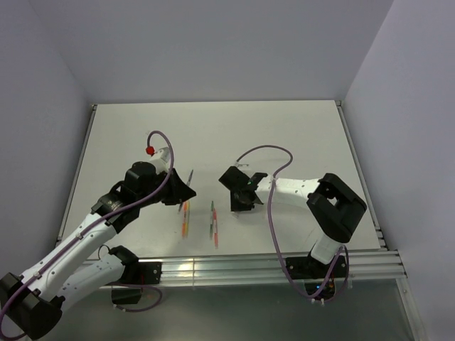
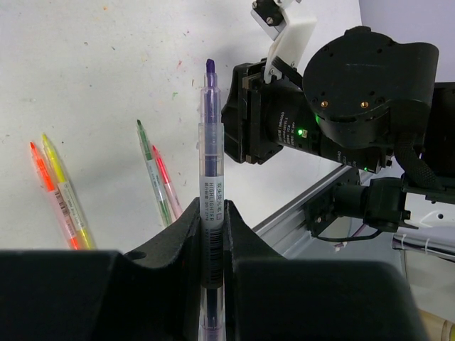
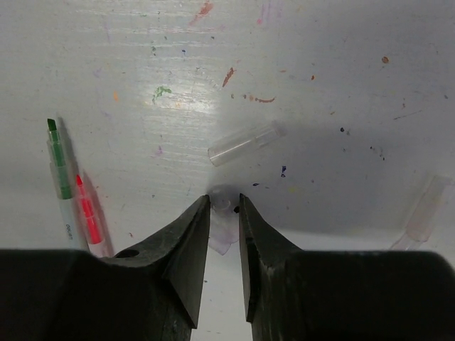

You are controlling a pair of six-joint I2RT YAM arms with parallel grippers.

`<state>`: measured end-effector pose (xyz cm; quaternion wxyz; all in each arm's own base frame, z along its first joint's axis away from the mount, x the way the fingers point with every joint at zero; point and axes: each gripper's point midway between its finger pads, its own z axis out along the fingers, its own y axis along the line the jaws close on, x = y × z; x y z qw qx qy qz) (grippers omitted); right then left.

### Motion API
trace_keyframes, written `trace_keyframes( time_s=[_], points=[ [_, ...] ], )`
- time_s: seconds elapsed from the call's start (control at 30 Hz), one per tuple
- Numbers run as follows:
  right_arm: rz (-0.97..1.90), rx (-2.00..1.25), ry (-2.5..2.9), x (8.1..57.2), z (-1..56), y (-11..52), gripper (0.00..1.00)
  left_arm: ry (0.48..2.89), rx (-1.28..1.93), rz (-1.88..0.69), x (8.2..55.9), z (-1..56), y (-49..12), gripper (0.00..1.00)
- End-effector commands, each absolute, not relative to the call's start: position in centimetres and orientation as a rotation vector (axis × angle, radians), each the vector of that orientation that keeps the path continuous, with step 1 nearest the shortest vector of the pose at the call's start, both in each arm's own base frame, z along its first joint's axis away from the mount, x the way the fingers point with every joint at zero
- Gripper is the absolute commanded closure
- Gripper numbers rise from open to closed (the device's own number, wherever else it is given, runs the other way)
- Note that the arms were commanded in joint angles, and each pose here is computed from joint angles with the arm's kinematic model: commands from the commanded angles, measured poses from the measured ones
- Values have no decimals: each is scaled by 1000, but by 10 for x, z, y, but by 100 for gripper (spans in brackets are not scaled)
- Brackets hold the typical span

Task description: Insert the pens into the pen caps

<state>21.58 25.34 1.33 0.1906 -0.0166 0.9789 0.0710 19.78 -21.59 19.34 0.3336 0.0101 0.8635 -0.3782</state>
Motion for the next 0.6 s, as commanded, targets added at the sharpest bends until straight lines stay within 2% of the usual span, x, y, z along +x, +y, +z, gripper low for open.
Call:
trace_keyframes(
  time_s=[0.0,0.2,0.27,0.3,0.4,0.57],
  points=[
    [201,-65,2741,214,12,256,70,2190,65,-1018,202,215,-221,100],
    [194,-80,2752,202,8,250,80,2193,65,-1032,201,213,-223,100],
    [196,-88,2759,198,7,250,90,2188,66,-1037,202,214,-224,100],
    [202,-91,2760,197,8,251,99,2189,67,-1042,202,213,-225,100],
    [253,-70,2743,199,23,257,100,2176,92,-1063,203,218,-229,100],
    [471,72,2646,222,102,283,100,2110,127,-1089,208,242,-235,100]
  ],
)
